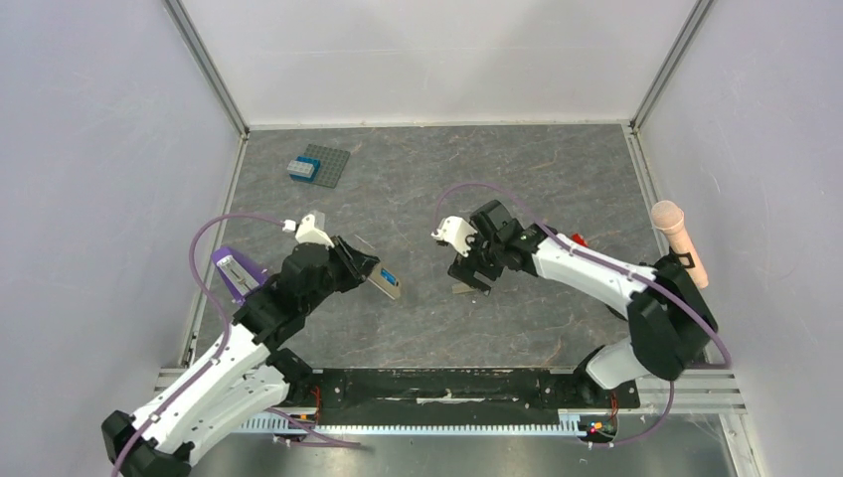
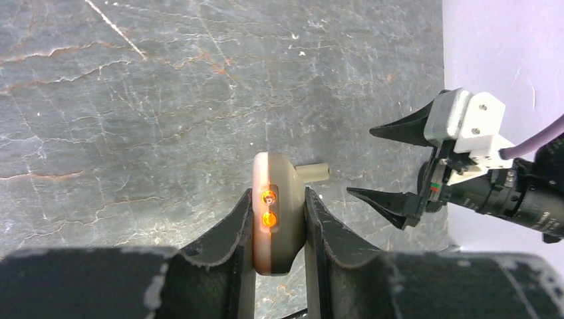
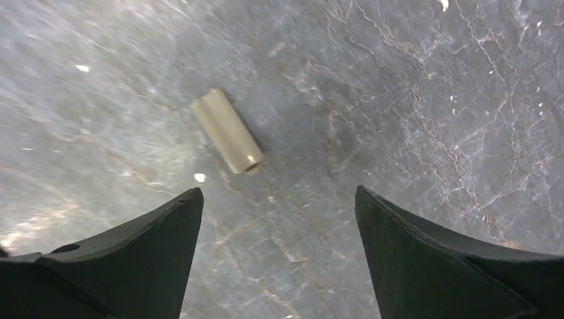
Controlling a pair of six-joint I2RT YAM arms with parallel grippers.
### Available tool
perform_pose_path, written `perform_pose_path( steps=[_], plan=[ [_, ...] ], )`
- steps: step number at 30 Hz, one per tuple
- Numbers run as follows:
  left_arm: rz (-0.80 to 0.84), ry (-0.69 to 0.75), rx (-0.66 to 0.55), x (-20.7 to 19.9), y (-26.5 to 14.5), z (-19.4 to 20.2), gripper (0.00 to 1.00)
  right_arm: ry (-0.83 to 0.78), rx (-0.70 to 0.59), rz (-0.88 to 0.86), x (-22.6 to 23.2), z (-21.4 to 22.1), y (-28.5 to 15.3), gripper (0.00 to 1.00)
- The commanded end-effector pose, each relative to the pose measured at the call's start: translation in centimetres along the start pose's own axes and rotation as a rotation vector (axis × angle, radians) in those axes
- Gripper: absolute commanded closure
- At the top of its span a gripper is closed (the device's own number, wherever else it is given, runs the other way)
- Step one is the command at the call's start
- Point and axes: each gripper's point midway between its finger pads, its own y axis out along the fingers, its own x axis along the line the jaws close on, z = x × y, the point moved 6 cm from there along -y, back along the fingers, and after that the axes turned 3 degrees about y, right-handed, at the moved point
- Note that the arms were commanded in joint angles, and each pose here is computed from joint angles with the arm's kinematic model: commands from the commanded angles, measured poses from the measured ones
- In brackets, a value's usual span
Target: Load the batteries into the remote control
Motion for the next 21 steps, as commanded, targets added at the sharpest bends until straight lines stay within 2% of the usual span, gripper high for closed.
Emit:
perform_pose_path(
  steps=[1,4,10,21],
  plan=[
    [0.135,-0.134,0.053,-1.1,1.2,-1.1,0.98,-0.164,0.005,-0.061,-1.9,-0.7,1.6,0.14],
    [0.171,-0.145,0.085,-1.1,1.8,-1.4,0.98,-0.225,0.04,-0.135,-1.4,0.2,2.8,0.17],
    [0.211,-0.196,0.101,-0.8,3.0,-1.6,0.98,-0.276,0.03,-0.185,-0.9,0.9,4.0,0.17],
    [0.201,-0.227,0.106,0.5,3.8,-2.0,0.98,-0.307,0.058,-0.171,-0.8,3.0,5.8,0.21]
  ],
)
